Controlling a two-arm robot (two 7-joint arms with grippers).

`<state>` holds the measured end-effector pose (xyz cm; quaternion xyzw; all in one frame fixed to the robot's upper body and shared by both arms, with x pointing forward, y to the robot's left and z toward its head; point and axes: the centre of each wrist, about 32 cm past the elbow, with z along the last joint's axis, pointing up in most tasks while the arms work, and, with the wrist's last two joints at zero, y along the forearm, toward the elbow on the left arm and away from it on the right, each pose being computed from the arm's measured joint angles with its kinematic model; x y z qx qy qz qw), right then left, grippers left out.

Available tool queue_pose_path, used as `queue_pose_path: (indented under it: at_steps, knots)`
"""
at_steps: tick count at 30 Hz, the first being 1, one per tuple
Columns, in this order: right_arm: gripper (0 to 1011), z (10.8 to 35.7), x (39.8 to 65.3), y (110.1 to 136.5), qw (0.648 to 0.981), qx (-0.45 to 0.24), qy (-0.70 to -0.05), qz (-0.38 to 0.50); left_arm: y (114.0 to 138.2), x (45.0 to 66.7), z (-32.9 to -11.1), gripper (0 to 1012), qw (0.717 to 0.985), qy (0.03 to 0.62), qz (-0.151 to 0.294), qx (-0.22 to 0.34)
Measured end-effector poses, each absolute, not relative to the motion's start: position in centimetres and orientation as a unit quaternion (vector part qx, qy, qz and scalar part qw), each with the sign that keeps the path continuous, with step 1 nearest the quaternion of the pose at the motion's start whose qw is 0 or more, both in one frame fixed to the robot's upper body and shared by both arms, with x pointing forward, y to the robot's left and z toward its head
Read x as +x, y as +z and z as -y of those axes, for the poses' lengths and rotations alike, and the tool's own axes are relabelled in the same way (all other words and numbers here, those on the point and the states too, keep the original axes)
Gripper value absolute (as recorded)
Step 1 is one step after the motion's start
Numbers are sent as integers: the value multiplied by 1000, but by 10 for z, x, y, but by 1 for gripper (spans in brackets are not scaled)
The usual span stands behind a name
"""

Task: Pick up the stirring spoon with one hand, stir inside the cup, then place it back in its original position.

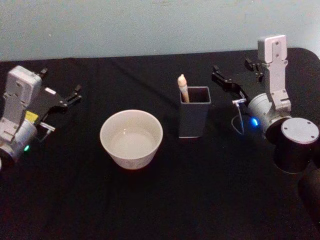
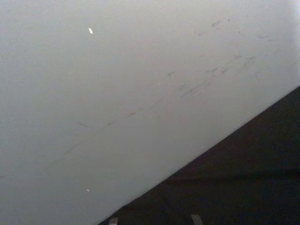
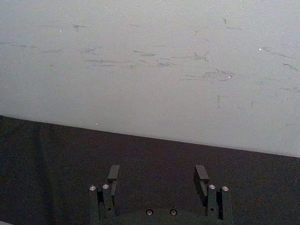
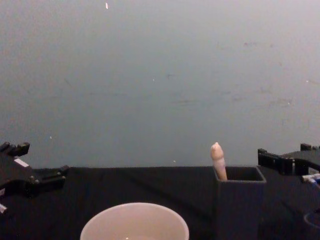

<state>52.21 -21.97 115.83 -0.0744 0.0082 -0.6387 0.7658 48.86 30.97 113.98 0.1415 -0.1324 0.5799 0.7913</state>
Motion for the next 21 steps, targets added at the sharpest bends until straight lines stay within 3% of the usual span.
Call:
queue_pose_path:
  at_steps: [21]
  knots:
    - [1000,220,522,1158,766,-74,-639,-8,1140,489,-310,1001,791,580,132,141]
